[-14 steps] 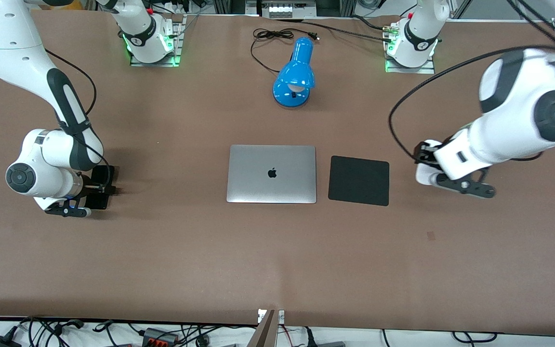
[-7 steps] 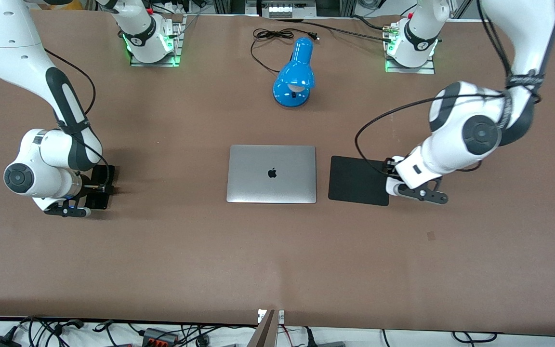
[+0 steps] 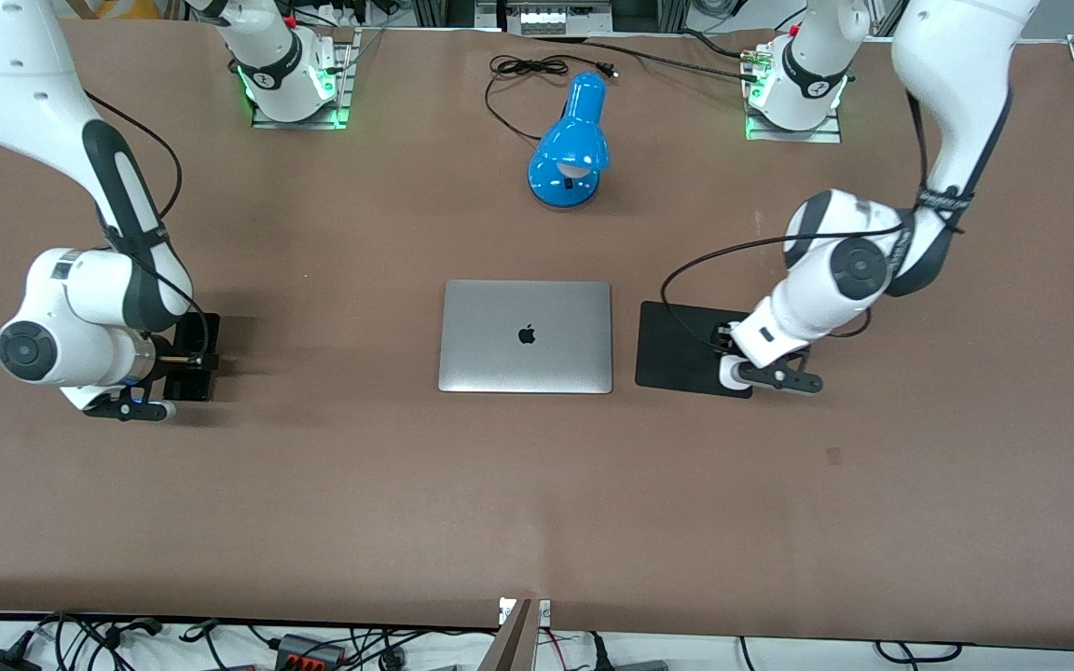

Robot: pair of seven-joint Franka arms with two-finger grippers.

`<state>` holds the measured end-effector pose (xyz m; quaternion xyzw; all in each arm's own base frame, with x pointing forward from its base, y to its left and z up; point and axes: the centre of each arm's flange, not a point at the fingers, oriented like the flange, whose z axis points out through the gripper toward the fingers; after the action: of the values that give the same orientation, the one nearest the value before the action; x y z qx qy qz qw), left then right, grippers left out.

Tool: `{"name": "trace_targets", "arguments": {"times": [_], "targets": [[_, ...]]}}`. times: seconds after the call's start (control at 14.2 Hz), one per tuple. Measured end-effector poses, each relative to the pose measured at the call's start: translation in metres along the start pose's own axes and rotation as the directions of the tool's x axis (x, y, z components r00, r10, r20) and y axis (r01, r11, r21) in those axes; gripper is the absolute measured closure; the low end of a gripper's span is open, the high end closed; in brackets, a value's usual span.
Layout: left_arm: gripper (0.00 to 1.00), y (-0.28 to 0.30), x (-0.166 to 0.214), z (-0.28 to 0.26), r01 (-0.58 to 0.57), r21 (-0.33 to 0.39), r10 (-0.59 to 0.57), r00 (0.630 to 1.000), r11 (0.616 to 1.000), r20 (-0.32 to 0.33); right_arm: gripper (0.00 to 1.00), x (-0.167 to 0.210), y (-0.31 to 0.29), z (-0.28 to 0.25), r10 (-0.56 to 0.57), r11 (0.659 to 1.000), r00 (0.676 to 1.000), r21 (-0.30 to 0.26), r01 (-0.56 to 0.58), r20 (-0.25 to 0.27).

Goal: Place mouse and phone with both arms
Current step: 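Lift the white mouse with the left gripper and carry it over the mouse pad, then lower the mouse onto the pad while the right gripper sets the phone by the laptop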

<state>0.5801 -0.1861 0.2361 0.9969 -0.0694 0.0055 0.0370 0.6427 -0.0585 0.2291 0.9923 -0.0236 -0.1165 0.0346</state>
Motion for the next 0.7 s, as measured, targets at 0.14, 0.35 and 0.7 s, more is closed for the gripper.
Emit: {"name": "trace_targets", "arguments": {"times": [0.14,0.35,0.7], "targets": [[0.38,0.014,-0.004,0.017,0.0,0.047,0.001,1.0,0.999,-0.012,0.21,0.0,-0.024,-0.04,-0.028,1.0,1.0,0.0,0.028,-0.012],[0.38,0.018,-0.006,0.034,0.019,0.071,-0.016,0.999,0.997,-0.037,0.21,-0.002,-0.083,-0.058,-0.065,0.997,0.997,0.035,0.066,-0.029],[0.38,0.02,-0.01,0.06,0.065,0.041,-0.064,0.997,0.997,-0.039,0.21,-0.01,-0.186,-0.033,-0.101,0.991,0.995,0.087,0.103,-0.027]]}}
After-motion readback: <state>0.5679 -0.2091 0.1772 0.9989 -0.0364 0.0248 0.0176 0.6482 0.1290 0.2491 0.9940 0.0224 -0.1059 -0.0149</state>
